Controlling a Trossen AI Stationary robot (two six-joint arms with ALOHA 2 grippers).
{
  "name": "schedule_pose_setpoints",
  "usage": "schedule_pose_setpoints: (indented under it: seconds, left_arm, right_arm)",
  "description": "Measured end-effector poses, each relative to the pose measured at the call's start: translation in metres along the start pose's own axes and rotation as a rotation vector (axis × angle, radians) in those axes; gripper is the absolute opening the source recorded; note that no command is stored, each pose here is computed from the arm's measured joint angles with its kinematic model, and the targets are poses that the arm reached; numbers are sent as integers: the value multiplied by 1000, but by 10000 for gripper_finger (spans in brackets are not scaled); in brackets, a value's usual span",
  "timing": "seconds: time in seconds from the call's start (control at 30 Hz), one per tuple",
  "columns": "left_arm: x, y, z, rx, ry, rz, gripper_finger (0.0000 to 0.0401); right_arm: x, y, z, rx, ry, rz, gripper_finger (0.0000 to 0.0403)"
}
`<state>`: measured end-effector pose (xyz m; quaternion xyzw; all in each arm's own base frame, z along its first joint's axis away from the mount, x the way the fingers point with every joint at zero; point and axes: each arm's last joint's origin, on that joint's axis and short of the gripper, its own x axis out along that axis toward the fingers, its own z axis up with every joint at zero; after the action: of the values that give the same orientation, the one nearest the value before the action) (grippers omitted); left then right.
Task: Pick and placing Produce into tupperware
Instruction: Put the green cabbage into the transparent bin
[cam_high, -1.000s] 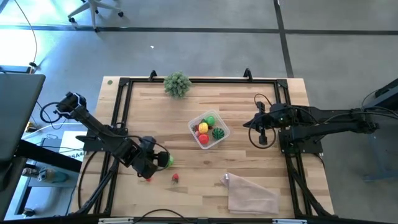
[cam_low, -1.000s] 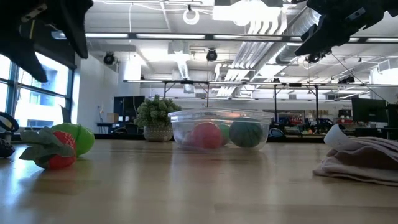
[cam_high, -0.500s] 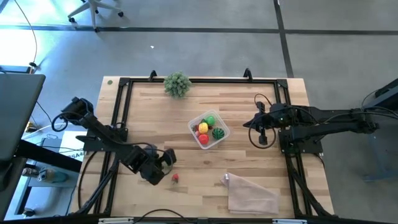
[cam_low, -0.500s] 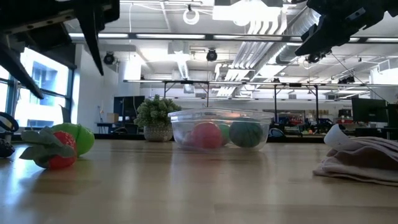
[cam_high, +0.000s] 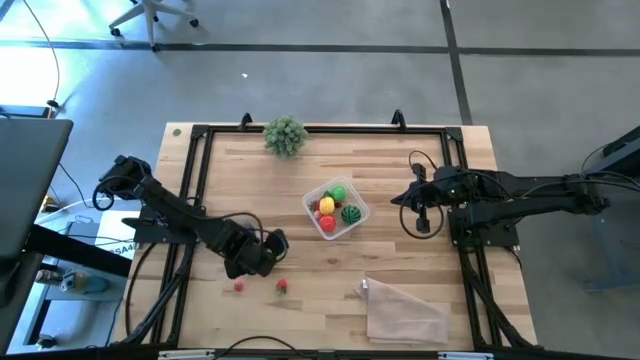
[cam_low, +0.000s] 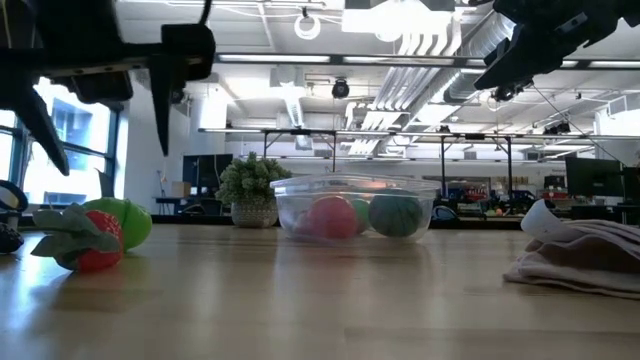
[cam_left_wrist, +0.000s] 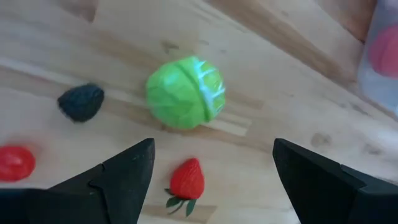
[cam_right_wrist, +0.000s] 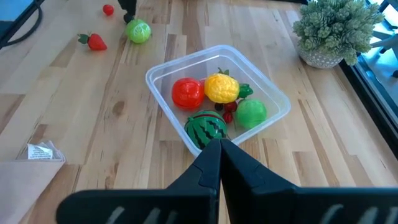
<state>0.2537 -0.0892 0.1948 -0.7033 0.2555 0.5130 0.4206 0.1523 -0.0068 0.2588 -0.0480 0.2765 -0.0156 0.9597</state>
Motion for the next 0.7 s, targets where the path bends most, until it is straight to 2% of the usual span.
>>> schedule_pose_setpoints:
  seconds: [0.27, 0.7]
  left_arm:
    - [16, -13, 12, -10, 25, 108, 317]
    - [27, -11, 12, -11, 0, 168, 317]
  right_arm:
    - [0, 0, 0, 0, 0, 0, 0]
    - [0, 0, 0, 0, 0, 0, 0]
